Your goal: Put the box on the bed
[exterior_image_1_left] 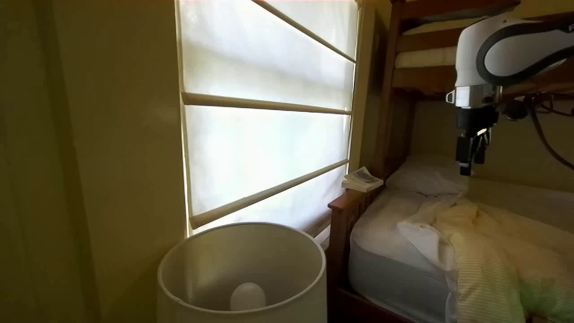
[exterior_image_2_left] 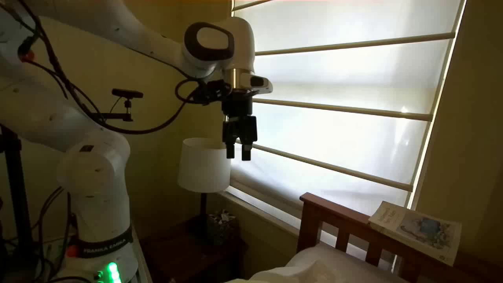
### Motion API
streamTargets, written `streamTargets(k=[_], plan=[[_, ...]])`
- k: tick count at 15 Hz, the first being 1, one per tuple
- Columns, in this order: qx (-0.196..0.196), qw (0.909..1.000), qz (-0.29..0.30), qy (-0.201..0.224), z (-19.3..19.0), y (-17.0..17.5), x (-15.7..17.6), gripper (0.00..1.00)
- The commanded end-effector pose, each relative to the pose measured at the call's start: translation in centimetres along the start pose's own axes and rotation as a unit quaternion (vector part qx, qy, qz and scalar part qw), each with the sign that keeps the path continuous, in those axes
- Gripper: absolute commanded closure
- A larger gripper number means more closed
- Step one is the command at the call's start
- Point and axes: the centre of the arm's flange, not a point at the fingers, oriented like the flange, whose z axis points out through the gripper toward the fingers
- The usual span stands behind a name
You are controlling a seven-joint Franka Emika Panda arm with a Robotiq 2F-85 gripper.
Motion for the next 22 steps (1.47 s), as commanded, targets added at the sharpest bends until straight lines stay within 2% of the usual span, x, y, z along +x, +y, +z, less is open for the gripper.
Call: streamTargets(k=[1,5,6,11,13,16,18,20,21,22], plan=[[0.000,1.0000,0.000,0.000,0.0,0.0,0.0,0.00],[0.000,1.0000,0.000,0.000,0.0,0.0,0.0,0.00],[0.000,0.9999,-0.016,-0.003,1.3,-0.6,0.9,0.00],[0.066,0.9943,-0.084,-0.011,8.2,-6.6,5.4,0.00],[0.100,0.9870,-0.125,-0.012,11.1,-9.2,6.9,0.00],[0.140,0.9772,-0.157,-0.029,14.8,-12.8,9.1,0.00],[0.143,0.9739,-0.163,-0.067,17.6,-15.3,10.9,0.00],[0.129,0.9705,-0.163,-0.121,20.4,-16.8,12.1,0.00],[0.128,0.9752,-0.163,-0.079,18.0,-15.4,8.4,0.00],[0.125,0.9737,-0.167,-0.092,19.1,-16.0,8.8,0.00]])
